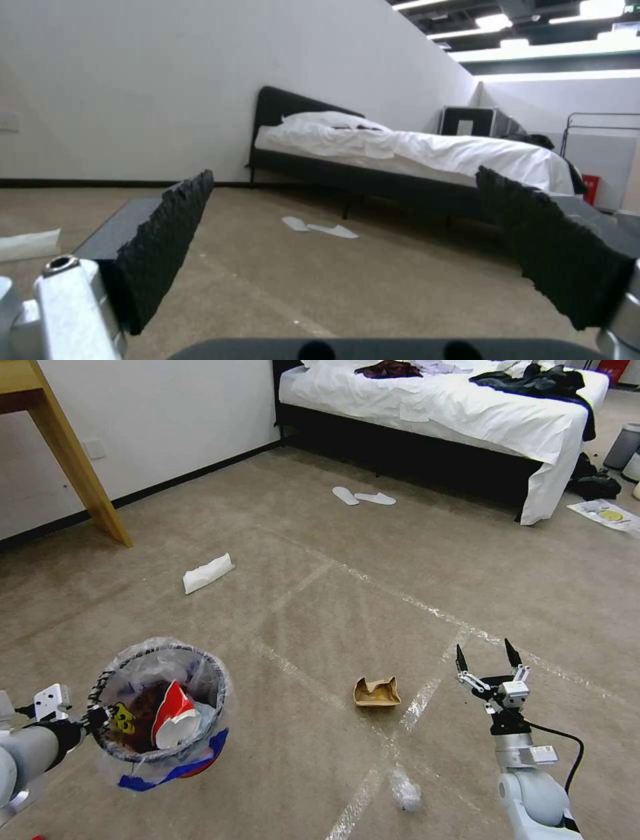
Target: Pick up the trash bin and place the garbage on the floor into it.
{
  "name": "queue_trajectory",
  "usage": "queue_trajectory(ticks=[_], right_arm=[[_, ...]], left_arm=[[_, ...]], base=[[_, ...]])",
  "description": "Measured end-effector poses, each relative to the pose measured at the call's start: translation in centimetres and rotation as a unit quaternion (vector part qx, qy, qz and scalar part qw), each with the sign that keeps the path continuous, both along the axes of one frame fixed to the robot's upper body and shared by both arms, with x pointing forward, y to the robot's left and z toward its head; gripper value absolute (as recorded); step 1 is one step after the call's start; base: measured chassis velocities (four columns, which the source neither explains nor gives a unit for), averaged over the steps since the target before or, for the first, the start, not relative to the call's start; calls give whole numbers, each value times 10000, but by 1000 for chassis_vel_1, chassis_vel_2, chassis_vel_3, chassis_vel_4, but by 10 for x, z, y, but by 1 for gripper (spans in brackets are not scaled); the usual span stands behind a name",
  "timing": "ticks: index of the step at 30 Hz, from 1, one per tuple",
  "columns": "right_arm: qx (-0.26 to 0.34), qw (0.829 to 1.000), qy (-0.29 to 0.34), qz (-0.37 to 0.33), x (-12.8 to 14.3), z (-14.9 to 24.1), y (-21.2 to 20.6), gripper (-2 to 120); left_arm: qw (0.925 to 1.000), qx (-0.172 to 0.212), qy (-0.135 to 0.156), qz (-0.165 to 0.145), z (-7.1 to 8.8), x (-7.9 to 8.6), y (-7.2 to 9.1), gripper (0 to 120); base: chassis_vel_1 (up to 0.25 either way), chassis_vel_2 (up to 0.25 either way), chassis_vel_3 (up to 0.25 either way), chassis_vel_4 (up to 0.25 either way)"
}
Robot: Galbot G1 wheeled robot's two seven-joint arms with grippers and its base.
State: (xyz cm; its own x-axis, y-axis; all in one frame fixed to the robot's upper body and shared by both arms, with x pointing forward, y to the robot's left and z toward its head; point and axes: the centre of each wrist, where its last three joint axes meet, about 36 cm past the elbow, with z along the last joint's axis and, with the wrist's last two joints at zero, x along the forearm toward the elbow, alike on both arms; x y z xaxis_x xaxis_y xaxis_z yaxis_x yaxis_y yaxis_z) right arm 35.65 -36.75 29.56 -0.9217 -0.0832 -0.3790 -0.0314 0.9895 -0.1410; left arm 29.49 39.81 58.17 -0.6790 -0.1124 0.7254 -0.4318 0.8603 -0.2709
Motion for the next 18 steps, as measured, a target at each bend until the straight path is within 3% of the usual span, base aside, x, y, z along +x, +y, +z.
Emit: queue_trajectory(ticks=[10, 18], right_arm=[[-195, 9991, 317, 188, 0, -10, -4, 100], [-894, 9912, 789, 573, 19, 6, -49, 100]], left_arm=[[9997, -192, 29, 131, 1, -4, 4, 1], [9991, -320, -36, 264, 7, -7, 12, 1]], base=[[0, 0, 0, 0], [0, 0, 0, 0]])
